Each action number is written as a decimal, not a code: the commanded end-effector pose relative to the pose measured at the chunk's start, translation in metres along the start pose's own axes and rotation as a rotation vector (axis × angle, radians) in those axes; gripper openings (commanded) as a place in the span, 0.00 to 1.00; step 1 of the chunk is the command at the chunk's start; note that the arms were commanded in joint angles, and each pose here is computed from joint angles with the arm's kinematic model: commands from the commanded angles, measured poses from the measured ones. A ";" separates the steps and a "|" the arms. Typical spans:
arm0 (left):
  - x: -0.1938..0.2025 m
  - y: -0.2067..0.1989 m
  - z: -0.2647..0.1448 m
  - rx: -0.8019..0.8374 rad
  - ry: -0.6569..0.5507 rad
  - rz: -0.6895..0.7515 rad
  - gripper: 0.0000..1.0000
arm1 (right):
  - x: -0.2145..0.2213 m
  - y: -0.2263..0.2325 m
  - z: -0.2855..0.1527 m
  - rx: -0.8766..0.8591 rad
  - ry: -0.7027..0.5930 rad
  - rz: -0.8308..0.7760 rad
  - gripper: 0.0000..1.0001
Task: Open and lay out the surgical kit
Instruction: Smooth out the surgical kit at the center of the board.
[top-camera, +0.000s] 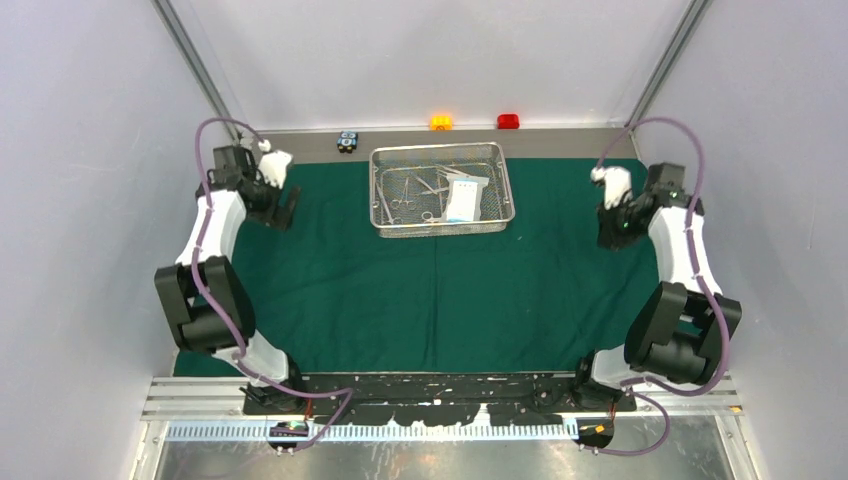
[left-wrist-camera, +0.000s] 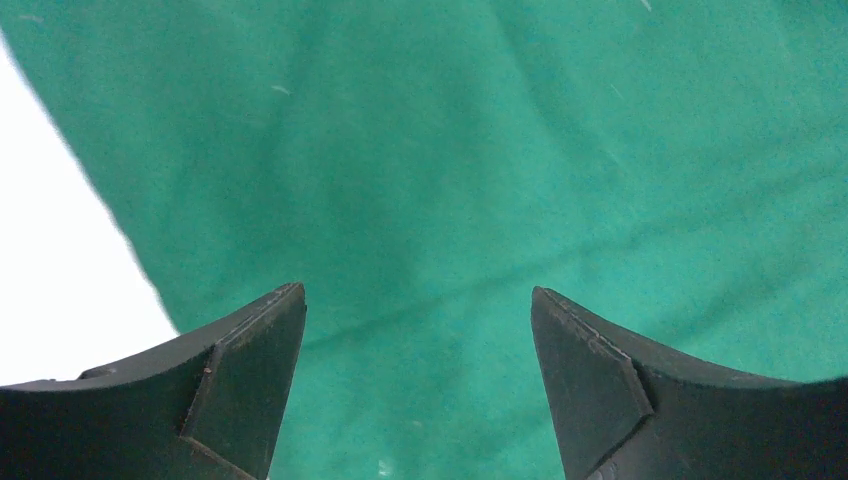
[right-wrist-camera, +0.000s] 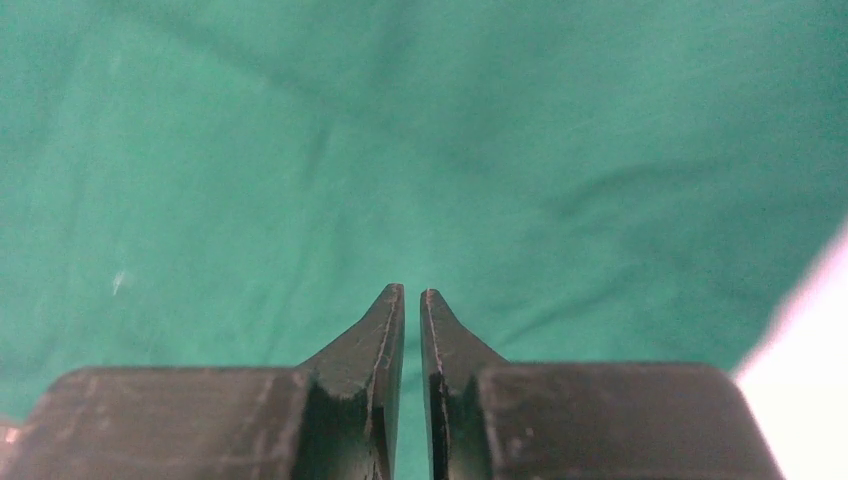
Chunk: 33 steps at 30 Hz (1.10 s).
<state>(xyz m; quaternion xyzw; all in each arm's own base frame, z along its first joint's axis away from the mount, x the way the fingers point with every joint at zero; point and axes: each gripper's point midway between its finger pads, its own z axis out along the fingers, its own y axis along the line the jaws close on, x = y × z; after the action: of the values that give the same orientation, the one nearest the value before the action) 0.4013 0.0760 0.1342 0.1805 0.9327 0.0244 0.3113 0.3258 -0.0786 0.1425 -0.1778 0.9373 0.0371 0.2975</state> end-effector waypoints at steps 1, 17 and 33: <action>0.060 -0.061 -0.002 0.208 0.046 0.092 0.85 | 0.063 0.068 0.013 -0.210 0.112 -0.167 0.17; 0.187 -0.092 0.013 0.235 0.277 0.278 0.81 | 0.172 0.089 0.053 -0.244 0.405 -0.357 0.17; 0.245 -0.064 -0.019 0.203 0.400 0.318 0.81 | 0.229 0.069 0.013 -0.264 0.553 -0.358 0.15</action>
<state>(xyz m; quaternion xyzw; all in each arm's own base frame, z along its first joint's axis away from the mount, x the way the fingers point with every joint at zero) 0.2351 0.0763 0.0179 0.3170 0.9292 -0.0126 0.1895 0.1782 -0.0652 0.0106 -0.3482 0.9297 0.0772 0.0926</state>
